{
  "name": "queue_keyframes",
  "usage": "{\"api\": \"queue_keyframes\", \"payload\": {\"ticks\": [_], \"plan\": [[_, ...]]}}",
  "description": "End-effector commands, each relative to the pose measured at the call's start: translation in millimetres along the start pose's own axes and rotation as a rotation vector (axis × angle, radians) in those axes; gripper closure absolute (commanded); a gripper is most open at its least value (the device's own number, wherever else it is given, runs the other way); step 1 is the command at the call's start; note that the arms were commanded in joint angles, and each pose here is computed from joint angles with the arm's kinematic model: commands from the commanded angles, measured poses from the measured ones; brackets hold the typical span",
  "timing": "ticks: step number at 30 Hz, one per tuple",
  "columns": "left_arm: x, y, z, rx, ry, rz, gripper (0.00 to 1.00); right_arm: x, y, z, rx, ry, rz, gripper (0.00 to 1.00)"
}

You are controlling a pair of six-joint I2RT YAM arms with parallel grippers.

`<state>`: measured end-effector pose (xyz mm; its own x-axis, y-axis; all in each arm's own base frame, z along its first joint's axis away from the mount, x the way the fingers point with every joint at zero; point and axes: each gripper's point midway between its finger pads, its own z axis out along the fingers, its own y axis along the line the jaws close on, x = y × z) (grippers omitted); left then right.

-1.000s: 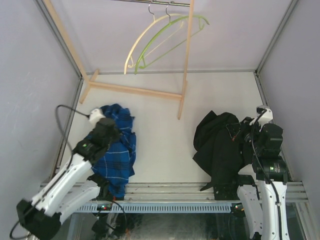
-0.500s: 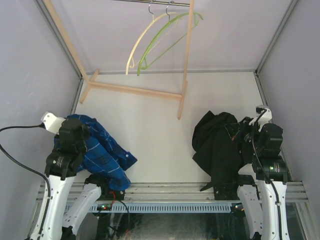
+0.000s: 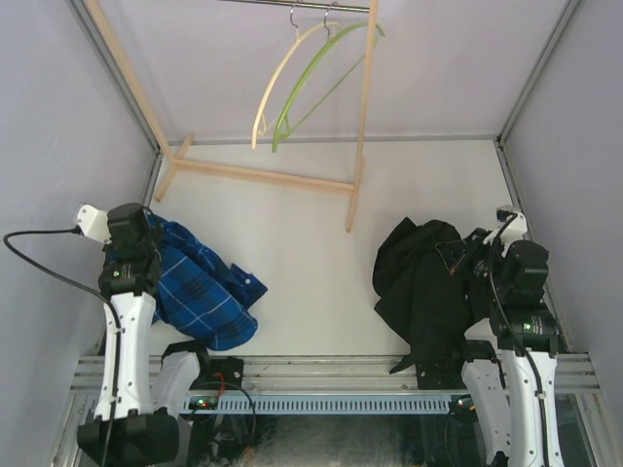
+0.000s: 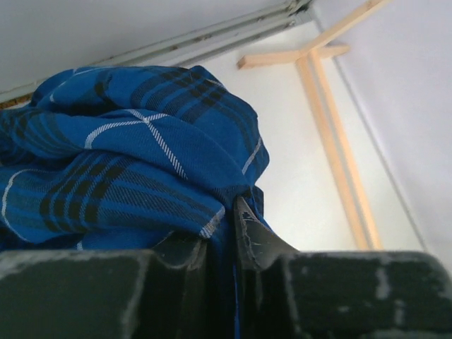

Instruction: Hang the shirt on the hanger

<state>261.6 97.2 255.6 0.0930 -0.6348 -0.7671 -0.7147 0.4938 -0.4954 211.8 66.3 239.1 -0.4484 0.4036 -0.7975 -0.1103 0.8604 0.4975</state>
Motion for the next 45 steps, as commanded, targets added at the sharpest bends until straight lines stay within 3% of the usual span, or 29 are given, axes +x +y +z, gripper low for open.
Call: {"api": "queue_keyframes", "payload": {"ticks": [1, 6, 12, 22, 30, 33, 36, 40, 43, 45], "plan": [[20.9, -3.2, 20.7, 0.06, 0.07, -0.06, 0.69, -14.9, 13.6, -1.9, -0.055, -0.061, -0.003, 1.0], [26.0, 4.7, 14.7, 0.071, 0.071, -0.059, 0.32, -18.1, 15.6, -4.3, -0.061, -0.081, -0.011, 1.0], [13.6, -4.9, -7.1, 0.124, 0.088, -0.017, 0.1, -40.8, 25.0, -13.3, -0.061, -0.155, -0.039, 1.0], [17.2, -32.0, -54.8, 0.383, 0.175, 0.133, 0.04, -116.3, 72.7, -23.8, -0.102, -0.306, -0.155, 1.0], [25.5, -43.5, -81.0, 0.543, 0.21, 0.216, 0.05, -136.7, 135.6, -13.2, -0.166, -0.437, -0.312, 1.0], [36.9, -47.7, -86.3, 0.608, 0.248, 0.233, 0.06, -113.6, 154.4, 1.9, -0.209, -0.44, -0.365, 1.0], [48.1, -44.7, -89.4, 0.636, 0.276, 0.24, 0.06, -56.3, 162.3, 27.5, -0.24, -0.376, -0.407, 0.97], [60.9, -36.3, -89.3, 0.639, 0.302, 0.247, 0.06, 45.0, 168.7, 53.8, -0.304, -0.22, -0.436, 0.77], [69.5, -32.5, -91.1, 0.641, 0.337, 0.255, 0.06, 106.6, 174.7, 48.0, -0.357, -0.114, -0.456, 0.48], [73.1, -31.8, -94.0, 0.649, 0.352, 0.257, 0.06, 130.8, 176.7, 38.1, -0.383, -0.058, -0.462, 0.37]]}}
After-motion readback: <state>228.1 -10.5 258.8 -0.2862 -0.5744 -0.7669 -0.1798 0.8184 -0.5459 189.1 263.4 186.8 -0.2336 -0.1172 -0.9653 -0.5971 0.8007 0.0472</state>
